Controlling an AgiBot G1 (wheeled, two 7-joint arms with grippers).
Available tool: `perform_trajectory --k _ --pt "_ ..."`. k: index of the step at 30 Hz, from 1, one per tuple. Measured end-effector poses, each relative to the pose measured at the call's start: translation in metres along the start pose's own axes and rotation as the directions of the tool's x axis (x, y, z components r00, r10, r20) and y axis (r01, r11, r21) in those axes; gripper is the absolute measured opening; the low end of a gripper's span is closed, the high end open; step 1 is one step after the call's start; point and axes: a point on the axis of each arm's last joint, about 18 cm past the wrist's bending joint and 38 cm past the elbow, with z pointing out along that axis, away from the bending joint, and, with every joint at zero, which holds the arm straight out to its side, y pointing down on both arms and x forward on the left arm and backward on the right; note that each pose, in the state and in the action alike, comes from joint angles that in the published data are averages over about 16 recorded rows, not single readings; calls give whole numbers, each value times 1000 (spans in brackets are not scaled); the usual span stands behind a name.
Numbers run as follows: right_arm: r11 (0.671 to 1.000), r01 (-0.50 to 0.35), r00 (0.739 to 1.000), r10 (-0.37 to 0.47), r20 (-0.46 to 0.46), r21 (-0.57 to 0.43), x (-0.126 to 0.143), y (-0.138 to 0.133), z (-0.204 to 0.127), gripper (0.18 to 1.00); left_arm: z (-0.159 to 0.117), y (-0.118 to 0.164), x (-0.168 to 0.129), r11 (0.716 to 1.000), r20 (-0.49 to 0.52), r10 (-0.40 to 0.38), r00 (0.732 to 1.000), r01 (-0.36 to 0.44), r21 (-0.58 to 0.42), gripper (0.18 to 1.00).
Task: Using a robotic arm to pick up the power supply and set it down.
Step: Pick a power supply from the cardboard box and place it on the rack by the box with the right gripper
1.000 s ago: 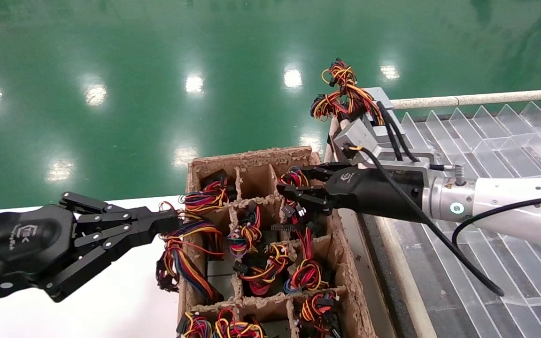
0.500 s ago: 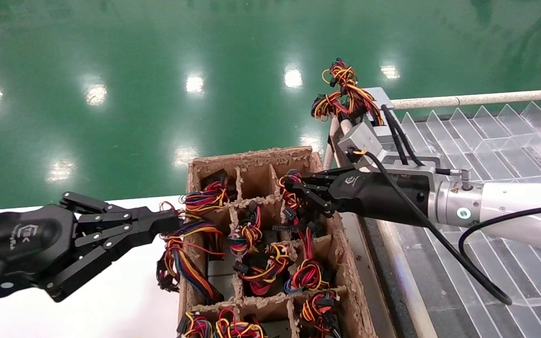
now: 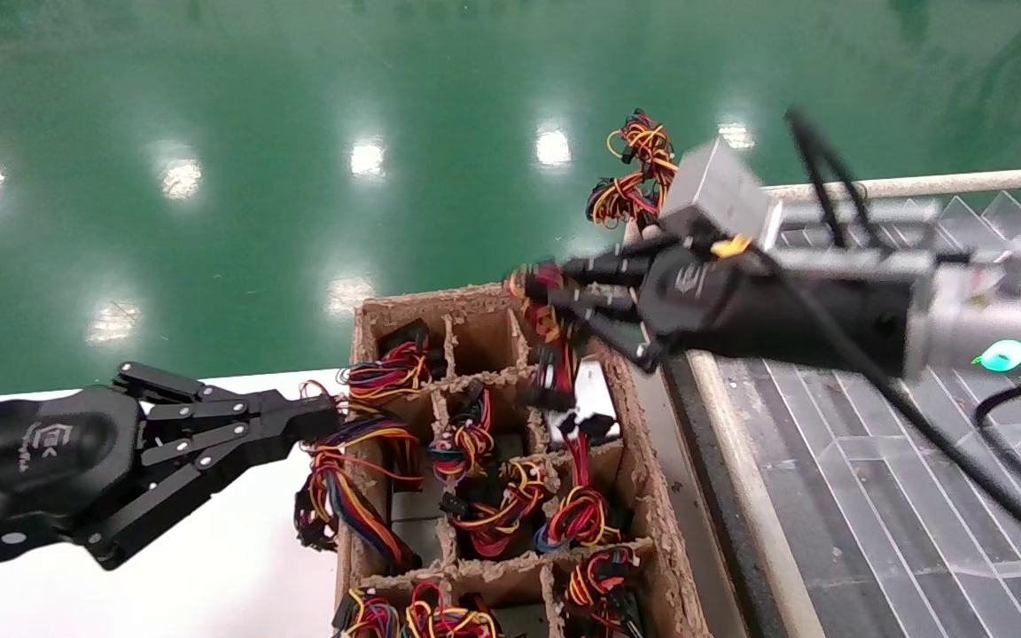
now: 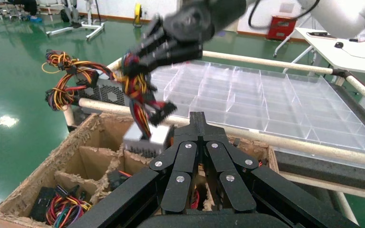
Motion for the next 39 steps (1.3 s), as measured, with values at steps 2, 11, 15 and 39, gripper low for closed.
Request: perform_trajectory --k 2,11,15,39 --pt "997 78 997 -78 -11 -8 6 -14 -7 248 0 0 0 1000 0 0 1000 0 0 191" --pt "896 434 896 -440 -63 -92 35 -75 -32 247 0 0 0 1000 0 0 1000 0 0 191" --pt "811 571 810 -582 -71 -128 43 -99 -39 246 0 0 0 1000 0 0 1000 0 0 191" --pt "289 810 226 -957 -184 -509 120 -136 -90 240 0 0 0 1000 0 0 1000 0 0 191"
